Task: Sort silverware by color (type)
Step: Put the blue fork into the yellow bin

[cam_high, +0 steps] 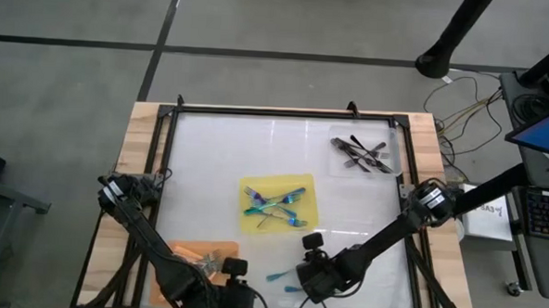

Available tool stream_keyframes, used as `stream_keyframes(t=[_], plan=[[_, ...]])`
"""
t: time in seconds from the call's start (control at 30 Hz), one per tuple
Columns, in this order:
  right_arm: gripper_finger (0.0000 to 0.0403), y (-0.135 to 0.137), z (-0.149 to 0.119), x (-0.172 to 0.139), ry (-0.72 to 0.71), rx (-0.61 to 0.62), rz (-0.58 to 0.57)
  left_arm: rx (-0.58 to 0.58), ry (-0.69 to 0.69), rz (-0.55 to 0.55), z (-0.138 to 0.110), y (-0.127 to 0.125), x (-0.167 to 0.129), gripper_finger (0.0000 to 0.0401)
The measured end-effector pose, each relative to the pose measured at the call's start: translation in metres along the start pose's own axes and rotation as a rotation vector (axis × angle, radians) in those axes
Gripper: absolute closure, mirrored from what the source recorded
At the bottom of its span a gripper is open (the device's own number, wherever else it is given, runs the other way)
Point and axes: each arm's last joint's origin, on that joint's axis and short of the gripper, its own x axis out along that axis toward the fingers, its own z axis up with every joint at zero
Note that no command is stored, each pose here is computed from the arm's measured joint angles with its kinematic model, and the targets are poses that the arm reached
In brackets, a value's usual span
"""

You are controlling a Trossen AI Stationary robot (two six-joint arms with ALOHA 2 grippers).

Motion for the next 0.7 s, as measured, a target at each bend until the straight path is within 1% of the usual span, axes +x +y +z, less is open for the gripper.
stream_keyframes(t=[0.2, 0.47, 0.7], plan=[[0.0321, 0.004, 0.010, 0.005, -0.046, -0.013, 0.013, 0.013, 0.007, -0.003, -0.003, -0.003, -0.002, 0.0296], [0.0321, 0.005, 0.011, 0.018, -0.042, -0.005, 0.015, 0.016, 0.007, -0.014, -0.007, -0.008, -0.005, 0.0296], [0.0322, -0.001, 0.014, 0.022, -0.045, 0.021, 0.014, 0.014, 0.005, -0.015, -0.006, -0.008, -0.005, 0.0296]])
